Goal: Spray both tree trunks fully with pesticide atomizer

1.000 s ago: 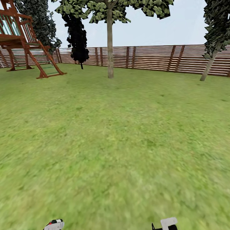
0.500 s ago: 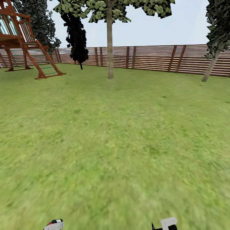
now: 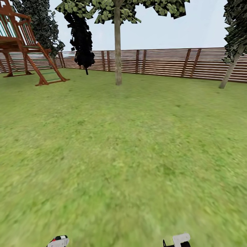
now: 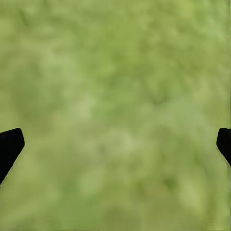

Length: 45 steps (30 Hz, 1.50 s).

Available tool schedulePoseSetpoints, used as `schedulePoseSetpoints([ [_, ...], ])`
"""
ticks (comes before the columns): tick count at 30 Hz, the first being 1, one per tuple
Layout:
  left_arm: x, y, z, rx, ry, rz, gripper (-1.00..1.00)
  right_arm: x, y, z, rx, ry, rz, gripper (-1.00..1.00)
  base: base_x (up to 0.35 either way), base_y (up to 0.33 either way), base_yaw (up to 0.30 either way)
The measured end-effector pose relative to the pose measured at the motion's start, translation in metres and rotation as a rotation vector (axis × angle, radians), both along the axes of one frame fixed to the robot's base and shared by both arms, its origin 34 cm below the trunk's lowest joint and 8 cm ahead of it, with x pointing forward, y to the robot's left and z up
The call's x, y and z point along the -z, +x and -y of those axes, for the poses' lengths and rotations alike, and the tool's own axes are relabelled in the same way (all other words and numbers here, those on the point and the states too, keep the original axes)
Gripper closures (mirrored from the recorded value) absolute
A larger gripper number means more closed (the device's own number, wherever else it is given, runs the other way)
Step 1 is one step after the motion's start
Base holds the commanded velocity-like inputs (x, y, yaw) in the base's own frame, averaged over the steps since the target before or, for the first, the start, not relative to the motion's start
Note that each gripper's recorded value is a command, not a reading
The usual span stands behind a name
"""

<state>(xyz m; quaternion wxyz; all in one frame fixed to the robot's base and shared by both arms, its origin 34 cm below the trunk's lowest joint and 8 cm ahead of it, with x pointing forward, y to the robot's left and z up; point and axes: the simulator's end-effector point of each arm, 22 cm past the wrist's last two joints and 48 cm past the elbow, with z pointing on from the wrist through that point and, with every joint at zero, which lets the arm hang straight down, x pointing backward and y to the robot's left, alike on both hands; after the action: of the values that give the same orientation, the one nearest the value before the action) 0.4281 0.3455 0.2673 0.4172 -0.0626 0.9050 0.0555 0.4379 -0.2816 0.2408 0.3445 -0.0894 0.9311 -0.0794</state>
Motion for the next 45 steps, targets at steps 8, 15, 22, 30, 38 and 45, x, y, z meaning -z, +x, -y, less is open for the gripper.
schedulePoseSetpoints([
  [8, 0.0, 0.0, 0.0001, 0.0, 0.0, 0.0, 1.0, -0.0001, 0.0003, 0.0, 0.0, 0.0, 0.0, -1.0, 0.338, 0.0, 0.0],
  [15, 0.0, 0.0, 0.0001, 0.0, 0.0, 0.0, 1.0, -0.0002, 0.0005, 0.0, 0.0, 0.0, 0.001, -1.0, 0.338, 0.0, 0.0],
  [22, 0.0, 0.0, -0.0001, 0.0, 0.0, 0.0, 1.0, -0.0001, 0.0004, 0.0, 0.0, 0.0, 0.001, -1.0, 0.338, 0.0, 0.0],
  [30, 0.0, 0.0, 0.0, 0.0, 0.0, 0.0, 1.0, -0.0002, 0.0005, 0.0, 0.0, 0.0, 0.001, -1.0, 0.338, 0.0, 0.0],
  [38, 0.0, 0.0, 0.0, 0.0, 0.0, 0.0, 1.0, -0.0001, 0.0004, 0.0, 0.0, 0.0, 0.001, -1.0, 0.338, 0.0, 0.0],
  [45, 0.0, 0.0, 0.0001, 0.0, 0.0, 0.0, 1.0, -0.0002, 0.0005, 0.0, 0.0, 0.0, 0.001, -1.0, 0.338, 0.0, 0.0],
])
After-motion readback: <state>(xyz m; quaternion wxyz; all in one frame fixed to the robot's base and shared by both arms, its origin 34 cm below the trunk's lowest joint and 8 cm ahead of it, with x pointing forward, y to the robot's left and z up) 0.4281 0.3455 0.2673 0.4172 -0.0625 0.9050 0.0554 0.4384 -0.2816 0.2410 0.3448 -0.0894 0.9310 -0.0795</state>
